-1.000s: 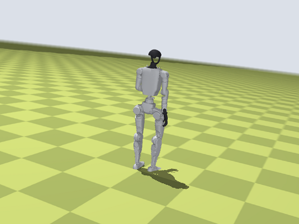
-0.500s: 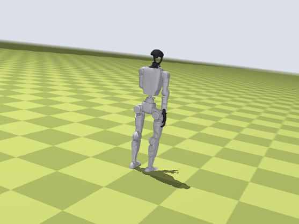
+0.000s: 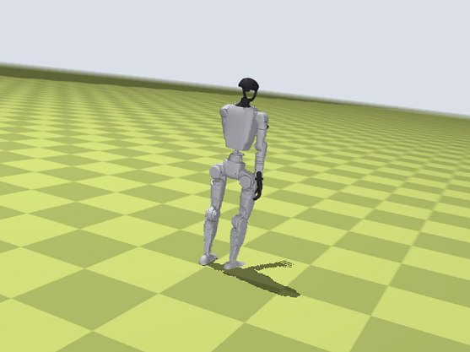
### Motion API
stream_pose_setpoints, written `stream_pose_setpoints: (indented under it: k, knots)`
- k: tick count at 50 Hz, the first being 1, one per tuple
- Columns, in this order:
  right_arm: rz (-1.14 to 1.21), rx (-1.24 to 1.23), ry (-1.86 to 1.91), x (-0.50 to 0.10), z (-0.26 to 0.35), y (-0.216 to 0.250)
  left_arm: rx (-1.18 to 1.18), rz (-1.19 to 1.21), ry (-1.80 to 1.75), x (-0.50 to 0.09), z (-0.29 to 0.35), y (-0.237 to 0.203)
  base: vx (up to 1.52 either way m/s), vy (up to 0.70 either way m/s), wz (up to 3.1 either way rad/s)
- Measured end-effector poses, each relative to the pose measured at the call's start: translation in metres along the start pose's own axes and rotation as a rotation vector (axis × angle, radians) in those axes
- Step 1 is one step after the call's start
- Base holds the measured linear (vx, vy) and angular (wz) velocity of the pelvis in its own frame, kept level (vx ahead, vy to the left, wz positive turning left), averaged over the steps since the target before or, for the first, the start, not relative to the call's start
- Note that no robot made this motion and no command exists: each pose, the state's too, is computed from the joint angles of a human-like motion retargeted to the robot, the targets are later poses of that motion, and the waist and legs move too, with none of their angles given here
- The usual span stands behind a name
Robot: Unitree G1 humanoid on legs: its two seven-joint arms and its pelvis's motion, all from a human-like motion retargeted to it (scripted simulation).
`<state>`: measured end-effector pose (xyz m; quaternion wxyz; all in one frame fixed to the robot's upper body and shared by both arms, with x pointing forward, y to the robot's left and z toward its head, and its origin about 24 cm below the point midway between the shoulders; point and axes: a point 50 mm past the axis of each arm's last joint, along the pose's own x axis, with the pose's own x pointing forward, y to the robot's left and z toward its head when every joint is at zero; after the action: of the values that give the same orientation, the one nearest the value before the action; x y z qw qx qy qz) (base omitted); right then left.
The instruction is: Upper body actions
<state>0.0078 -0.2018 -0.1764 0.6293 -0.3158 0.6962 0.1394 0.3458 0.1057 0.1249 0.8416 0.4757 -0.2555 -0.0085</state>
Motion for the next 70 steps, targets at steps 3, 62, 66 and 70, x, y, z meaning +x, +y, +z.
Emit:
stream_pose_setpoints:
  k: [3, 62, 66, 70]
  knots:
    - [0.021, -0.023, 0.001, 0.0, 0.002, -0.001, 0.224, -0.605, 0.279, -0.023, -0.04, -0.044, 0.0, 0.0, 0.0]
    - [-0.008, -0.16, -0.022, -0.001, 0.008, 0.001, -0.126, 0.542, -0.105, -0.096, -0.03, 0.073, -0.11, 0.01, -0.05]
    - [-0.016, -0.17, -0.062, -0.001, 0.018, -0.004, 0.037, 0.405, 0.165, -0.131, -0.082, 0.05, -0.47, -0.16, 0.22]
    - [-0.023, -0.119, -0.087, -0.001, 0.024, -0.009, 0.089, 0.258, 0.442, -0.176, -0.122, 0.023, -0.49, -0.14, 0.17]
